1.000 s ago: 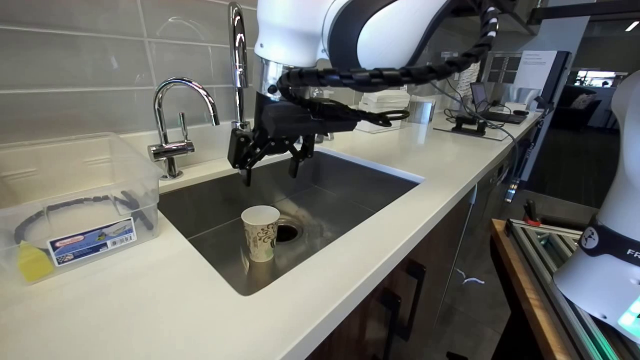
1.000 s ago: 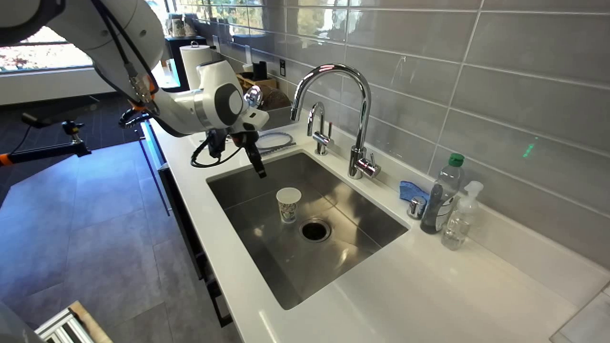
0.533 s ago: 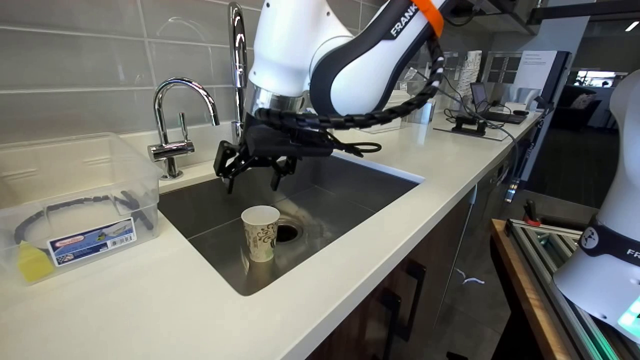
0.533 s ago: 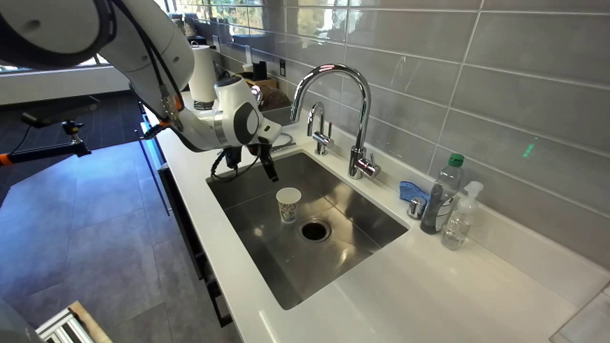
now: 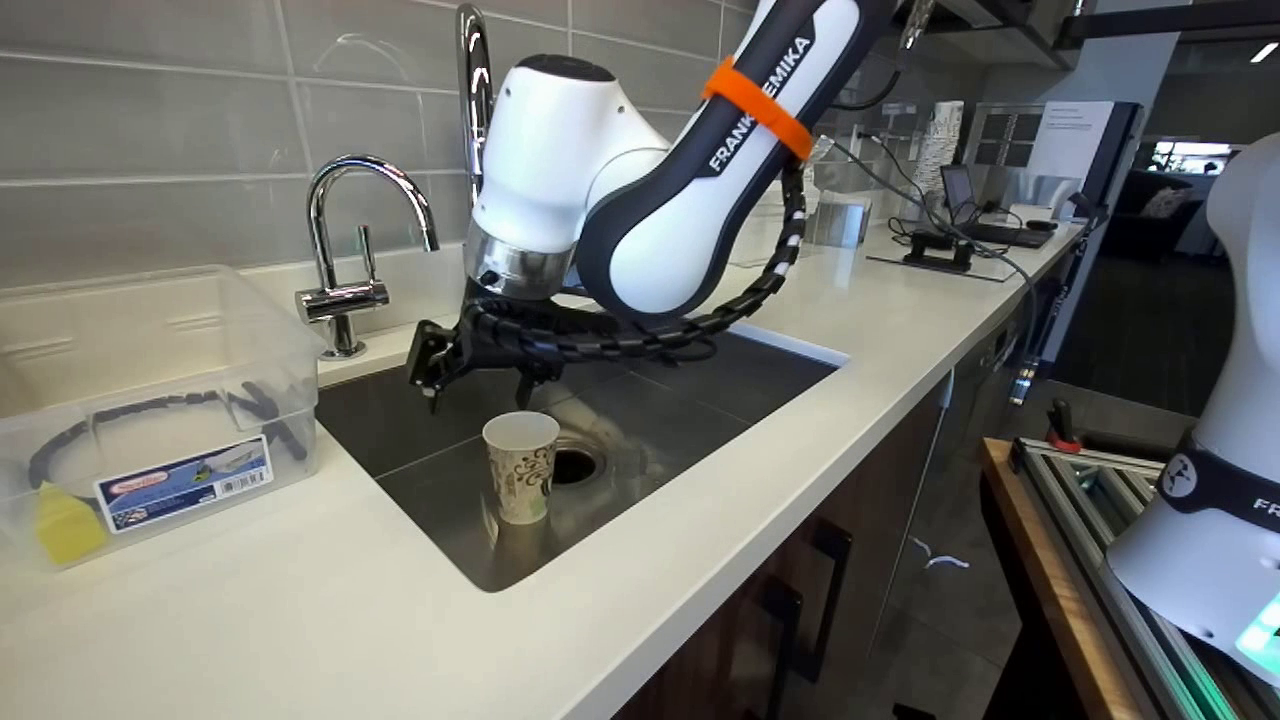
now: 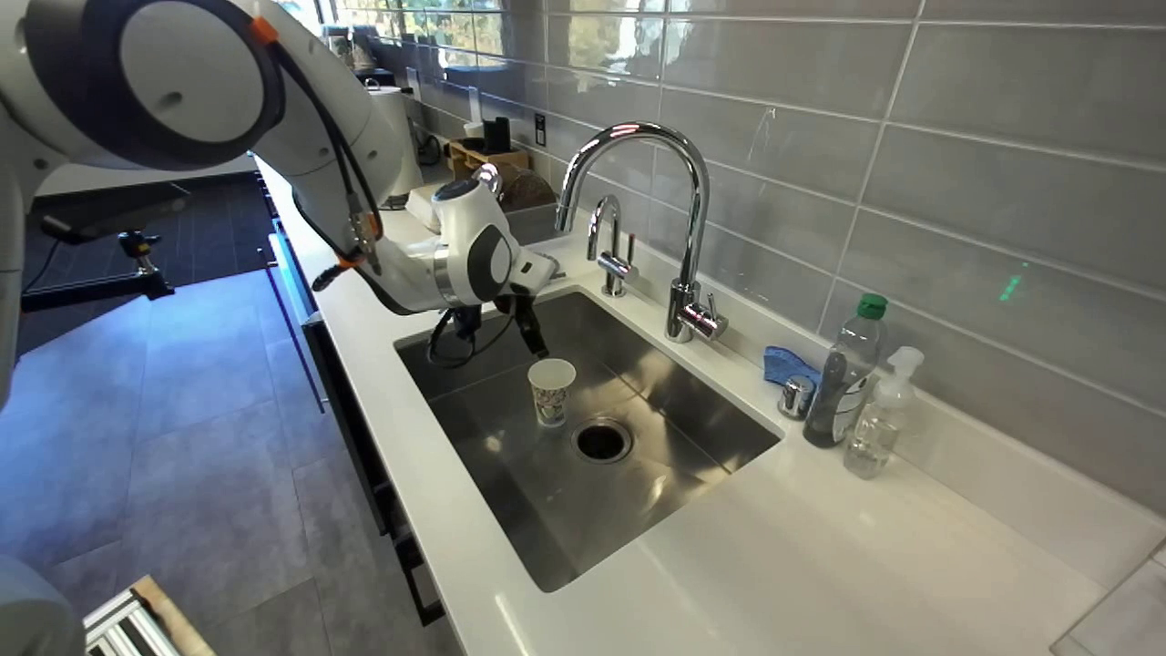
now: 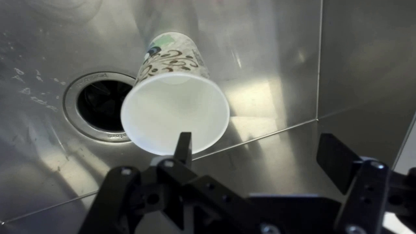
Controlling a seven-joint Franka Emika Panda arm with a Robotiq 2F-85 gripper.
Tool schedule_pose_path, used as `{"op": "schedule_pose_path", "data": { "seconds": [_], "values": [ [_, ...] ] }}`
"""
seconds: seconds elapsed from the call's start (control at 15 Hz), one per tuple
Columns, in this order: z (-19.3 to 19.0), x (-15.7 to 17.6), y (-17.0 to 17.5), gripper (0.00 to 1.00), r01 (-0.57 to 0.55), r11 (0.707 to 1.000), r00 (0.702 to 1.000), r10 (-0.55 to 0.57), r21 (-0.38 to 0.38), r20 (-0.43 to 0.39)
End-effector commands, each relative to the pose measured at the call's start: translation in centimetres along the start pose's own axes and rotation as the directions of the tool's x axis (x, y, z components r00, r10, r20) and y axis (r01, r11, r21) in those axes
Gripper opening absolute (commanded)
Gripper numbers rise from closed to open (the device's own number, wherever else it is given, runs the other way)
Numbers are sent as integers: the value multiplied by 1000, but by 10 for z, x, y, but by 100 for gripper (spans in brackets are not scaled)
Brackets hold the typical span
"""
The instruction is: Empty the cup
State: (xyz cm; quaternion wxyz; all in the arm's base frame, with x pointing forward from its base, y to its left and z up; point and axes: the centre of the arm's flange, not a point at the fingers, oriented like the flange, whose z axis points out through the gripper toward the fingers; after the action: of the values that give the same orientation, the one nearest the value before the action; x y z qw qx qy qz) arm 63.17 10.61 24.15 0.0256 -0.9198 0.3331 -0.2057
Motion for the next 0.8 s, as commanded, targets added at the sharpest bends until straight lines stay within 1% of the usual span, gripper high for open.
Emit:
{"op": "schedule_pose_path", "data": {
  "seconds": [0.0, 0.07, 0.13, 0.2, 0.27, 0.33, 0.4, 0.47, 0.53, 0.6, 0.73],
  "values": [
    [23, -5, -13, 84, -23, 1000, 1000, 22, -14, -15],
    [26, -5, -14, 75, -20, 1000, 1000, 20, -22, -19],
    [29, -6, -14, 71, -15, 1000, 1000, 14, -25, -22],
    [31, -6, -14, 58, -14, 1000, 1000, 13, -28, -26],
    [33, -6, -14, 50, -13, 999, 1000, 12, -35, -27],
    [36, -6, -13, 49, -14, 999, 999, 12, -43, -30],
    [38, -6, -13, 32, -13, 999, 999, 11, -48, -33],
    [39, -6, -13, 27, -13, 998, 999, 11, -55, -35],
    [40, -6, -12, 31, -12, 998, 999, 10, -60, -35],
    [41, -5, -12, 29, -11, 998, 999, 9, -66, -36],
    [44, -7, -11, 34, -3, 997, 999, 0, -75, -39]
  ]
}}
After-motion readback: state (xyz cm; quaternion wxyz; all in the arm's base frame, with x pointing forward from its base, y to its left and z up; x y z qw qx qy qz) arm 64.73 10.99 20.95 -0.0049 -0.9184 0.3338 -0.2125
